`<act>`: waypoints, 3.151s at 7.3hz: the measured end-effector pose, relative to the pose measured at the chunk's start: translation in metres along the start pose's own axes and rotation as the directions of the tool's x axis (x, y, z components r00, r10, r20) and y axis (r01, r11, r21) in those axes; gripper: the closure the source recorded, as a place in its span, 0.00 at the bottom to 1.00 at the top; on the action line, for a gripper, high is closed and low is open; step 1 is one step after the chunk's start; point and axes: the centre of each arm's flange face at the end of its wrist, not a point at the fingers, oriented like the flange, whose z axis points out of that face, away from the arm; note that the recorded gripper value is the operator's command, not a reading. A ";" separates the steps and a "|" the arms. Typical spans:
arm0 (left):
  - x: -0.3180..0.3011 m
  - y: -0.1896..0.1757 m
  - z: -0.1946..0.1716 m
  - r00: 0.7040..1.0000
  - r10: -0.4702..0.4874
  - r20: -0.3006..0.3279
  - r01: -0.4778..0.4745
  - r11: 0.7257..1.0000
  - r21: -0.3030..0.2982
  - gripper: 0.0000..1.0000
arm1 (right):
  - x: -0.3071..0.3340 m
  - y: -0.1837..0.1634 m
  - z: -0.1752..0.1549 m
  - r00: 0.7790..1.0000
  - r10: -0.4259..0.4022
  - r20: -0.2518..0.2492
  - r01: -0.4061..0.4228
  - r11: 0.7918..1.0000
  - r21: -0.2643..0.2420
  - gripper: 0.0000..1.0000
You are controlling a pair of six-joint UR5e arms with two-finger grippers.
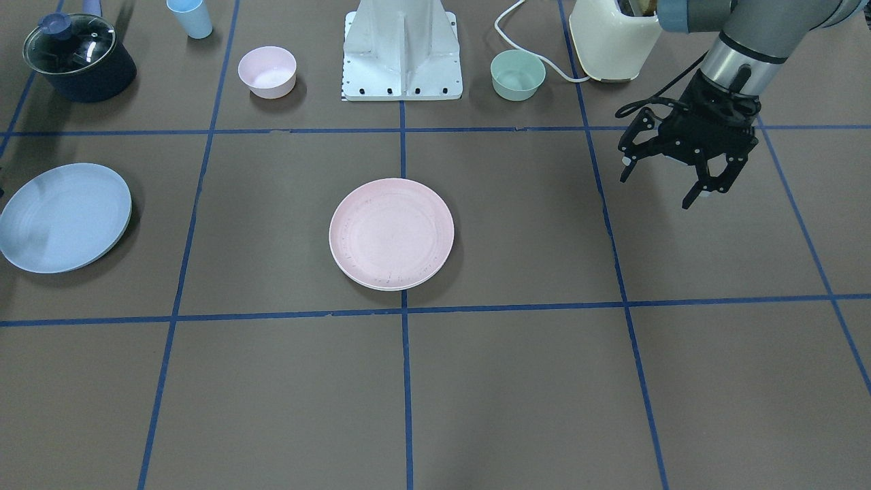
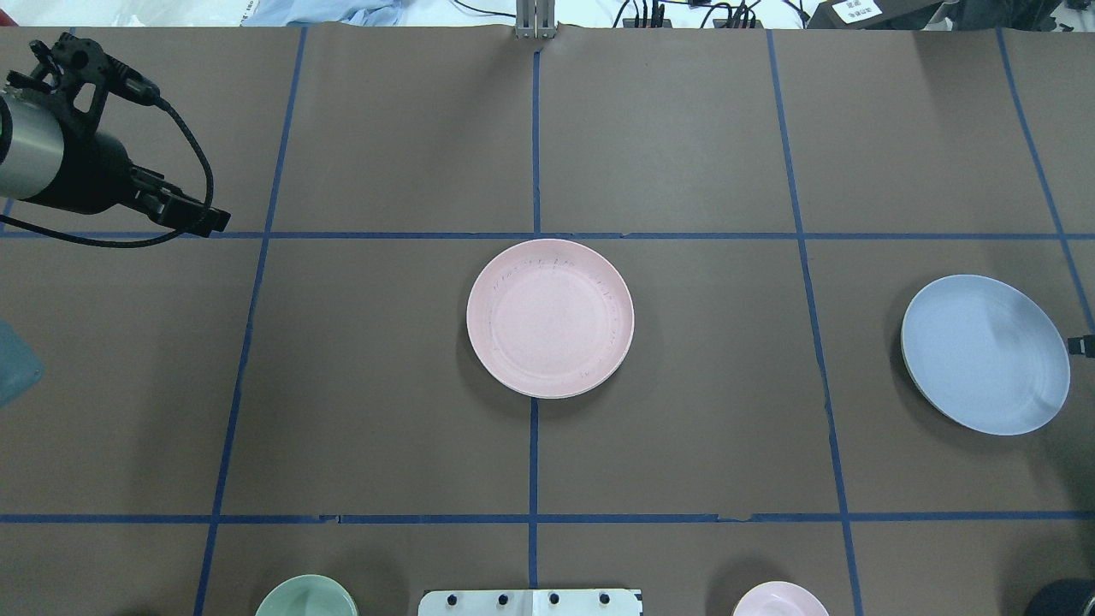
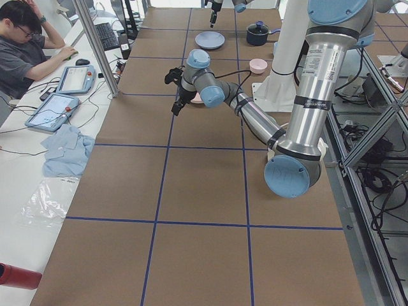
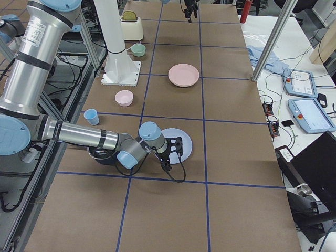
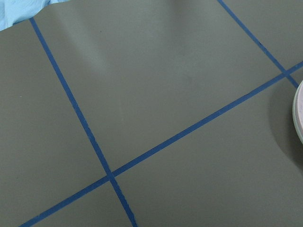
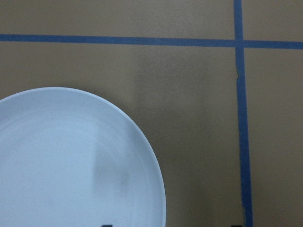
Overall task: Stack three plates with pink and blue
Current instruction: 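Withdraw the left gripper away from the stacked plates, then grasp the rim of the light blue plate with the right gripper, then carry the light blue plate onto the pink plate with the right gripper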
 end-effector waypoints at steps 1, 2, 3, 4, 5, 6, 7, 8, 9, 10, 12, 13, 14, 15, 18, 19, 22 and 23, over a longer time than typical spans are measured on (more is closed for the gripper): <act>-0.001 -0.001 -0.001 1.000 -0.001 0.003 0.001 1.000 0.003 0.00 | -0.003 0.005 0.011 1.000 -0.006 0.005 0.006 1.000 -0.009 0.30; -0.002 -0.002 -0.002 1.000 -0.001 0.005 0.001 1.000 0.006 0.00 | -0.004 0.009 0.018 1.000 -0.012 0.006 0.012 1.000 -0.020 0.43; -0.002 -0.002 -0.002 1.000 0.000 0.007 0.000 1.000 0.008 0.00 | -0.004 0.012 0.023 1.000 -0.015 0.004 0.016 0.999 -0.031 0.66; -0.002 -0.003 -0.002 1.000 -0.001 0.008 0.001 1.000 0.009 0.00 | -0.003 0.014 0.027 1.000 -0.017 0.001 0.017 0.999 -0.042 0.92; -0.001 -0.003 -0.002 1.000 -0.001 0.008 0.001 1.000 0.010 0.00 | -0.001 0.017 0.032 1.000 -0.017 -0.003 0.017 0.998 -0.052 1.00; -0.001 -0.004 -0.002 1.000 -0.001 0.008 0.001 1.000 0.011 0.00 | -0.002 0.016 0.035 1.000 -0.019 -0.002 0.019 0.998 -0.055 1.00; -0.001 -0.004 -0.002 1.000 -0.002 0.007 0.002 1.000 0.012 0.00 | -0.007 0.011 0.037 1.000 -0.022 0.005 0.023 0.999 -0.049 1.00; -0.001 -0.004 -0.002 1.000 -0.004 0.007 0.004 1.000 0.012 0.00 | -0.014 0.004 0.038 1.000 -0.019 0.015 0.019 0.999 -0.039 1.00; -0.001 -0.004 -0.002 1.000 -0.006 0.007 0.006 1.000 0.012 0.00 | -0.027 -0.007 0.036 0.999 -0.011 0.035 0.012 1.000 -0.024 1.00; -0.001 -0.004 -0.002 1.000 -0.008 0.007 0.008 1.000 0.012 0.00 | -0.046 -0.021 0.031 0.998 -0.011 0.066 0.011 1.000 -0.003 1.00; -0.002 -0.002 -0.001 1.000 -0.011 0.009 0.011 1.000 0.008 0.00 | -0.104 -0.063 0.017 0.986 0.014 0.167 -0.021 0.999 0.042 1.00; -0.003 -0.002 -0.001 1.000 -0.013 0.009 0.013 1.000 0.006 0.00 | -0.142 -0.092 0.010 0.972 0.045 0.229 -0.061 0.996 0.064 1.00; -0.004 -0.001 0.000 1.000 -0.015 0.010 0.015 1.000 0.004 0.00 | -0.186 -0.124 0.002 0.953 0.075 0.294 -0.103 0.991 0.081 1.00; -0.004 -0.001 0.000 1.000 -0.016 0.009 0.016 1.000 0.003 0.00 | -0.233 -0.147 -0.004 0.931 0.096 0.353 -0.132 0.988 0.080 1.00; -0.003 0.000 0.001 1.000 -0.019 0.006 0.019 1.000 -0.001 0.00 | -0.374 -0.147 -0.001 0.901 0.124 0.416 -0.157 0.987 0.045 1.00; -0.004 0.000 0.002 1.000 -0.019 0.006 0.019 1.000 -0.002 0.00 | -0.416 -0.129 -0.004 0.913 0.137 0.384 -0.162 0.986 0.035 1.00; -0.004 0.000 0.002 1.000 -0.020 0.007 0.020 1.000 -0.003 0.00 | -0.513 -0.077 0.007 0.949 0.166 0.266 -0.184 0.982 0.043 1.00; -0.004 0.000 0.002 1.000 -0.020 0.007 0.020 1.000 -0.003 0.00 | -0.534 -0.070 0.012 0.959 0.166 0.228 -0.181 0.982 0.045 1.00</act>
